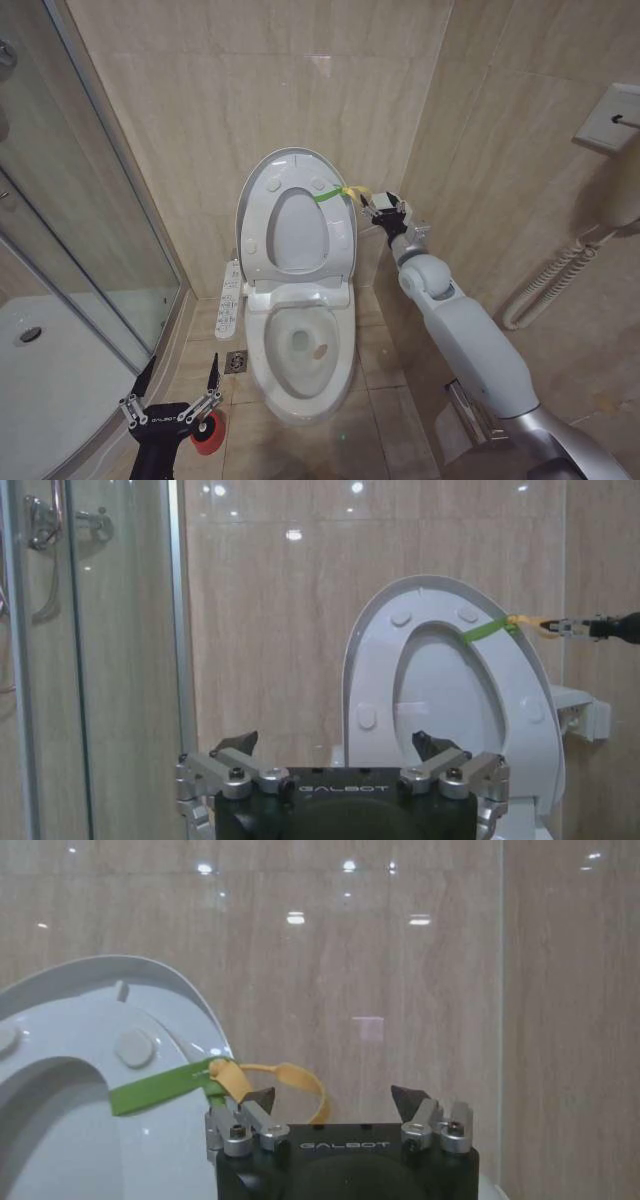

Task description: Open the toilet lid, clean the toilet bowl with a toilet brush, close the toilet lid, and flush.

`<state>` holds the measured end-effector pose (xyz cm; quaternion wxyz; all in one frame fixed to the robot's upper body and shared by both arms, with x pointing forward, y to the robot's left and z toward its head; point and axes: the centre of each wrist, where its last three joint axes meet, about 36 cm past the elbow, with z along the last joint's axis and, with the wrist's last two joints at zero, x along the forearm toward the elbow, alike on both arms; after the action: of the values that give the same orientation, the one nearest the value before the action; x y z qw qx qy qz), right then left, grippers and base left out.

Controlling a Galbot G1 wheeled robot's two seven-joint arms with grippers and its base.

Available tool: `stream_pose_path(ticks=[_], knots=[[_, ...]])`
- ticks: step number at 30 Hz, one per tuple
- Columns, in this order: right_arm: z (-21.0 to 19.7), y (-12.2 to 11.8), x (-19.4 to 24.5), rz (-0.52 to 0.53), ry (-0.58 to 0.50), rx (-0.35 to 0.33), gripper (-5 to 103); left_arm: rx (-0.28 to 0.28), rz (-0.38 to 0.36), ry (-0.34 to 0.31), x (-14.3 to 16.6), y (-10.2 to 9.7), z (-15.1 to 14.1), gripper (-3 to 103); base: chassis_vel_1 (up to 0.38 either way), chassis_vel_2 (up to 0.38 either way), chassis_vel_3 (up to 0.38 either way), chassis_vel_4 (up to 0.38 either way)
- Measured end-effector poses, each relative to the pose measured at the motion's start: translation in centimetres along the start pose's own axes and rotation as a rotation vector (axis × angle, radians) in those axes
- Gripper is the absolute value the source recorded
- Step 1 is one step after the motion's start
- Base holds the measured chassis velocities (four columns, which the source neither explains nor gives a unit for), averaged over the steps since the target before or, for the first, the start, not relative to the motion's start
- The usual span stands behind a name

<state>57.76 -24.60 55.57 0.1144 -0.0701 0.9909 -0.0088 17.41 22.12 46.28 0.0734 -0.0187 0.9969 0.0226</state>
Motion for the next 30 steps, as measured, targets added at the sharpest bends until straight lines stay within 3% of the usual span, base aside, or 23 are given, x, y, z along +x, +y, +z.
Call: stream_pose_path(ticks=[19, 20, 30], knots=[[-1.3, 0.3, 4.7, -0.041, -0.027, -0.014, 87, 0.000, 0.000, 0.000, 0.0, 0.0, 0.0, 100, 0.000, 0.000, 0.000, 0.000], [-1.4, 0.1, 5.3, -0.037, -0.028, -0.019, 100, 0.000, 0.000, 0.000, 0.0, 0.0, 0.0, 100, 0.000, 0.000, 0.000, 0.000], [-0.5, -0.4, 10.9, -0.008, 0.008, -0.059, 100, 0.000, 0.000, 0.000, 0.0, 0.0, 0.0, 100, 0.000, 0.000, 0.000, 0.000]])
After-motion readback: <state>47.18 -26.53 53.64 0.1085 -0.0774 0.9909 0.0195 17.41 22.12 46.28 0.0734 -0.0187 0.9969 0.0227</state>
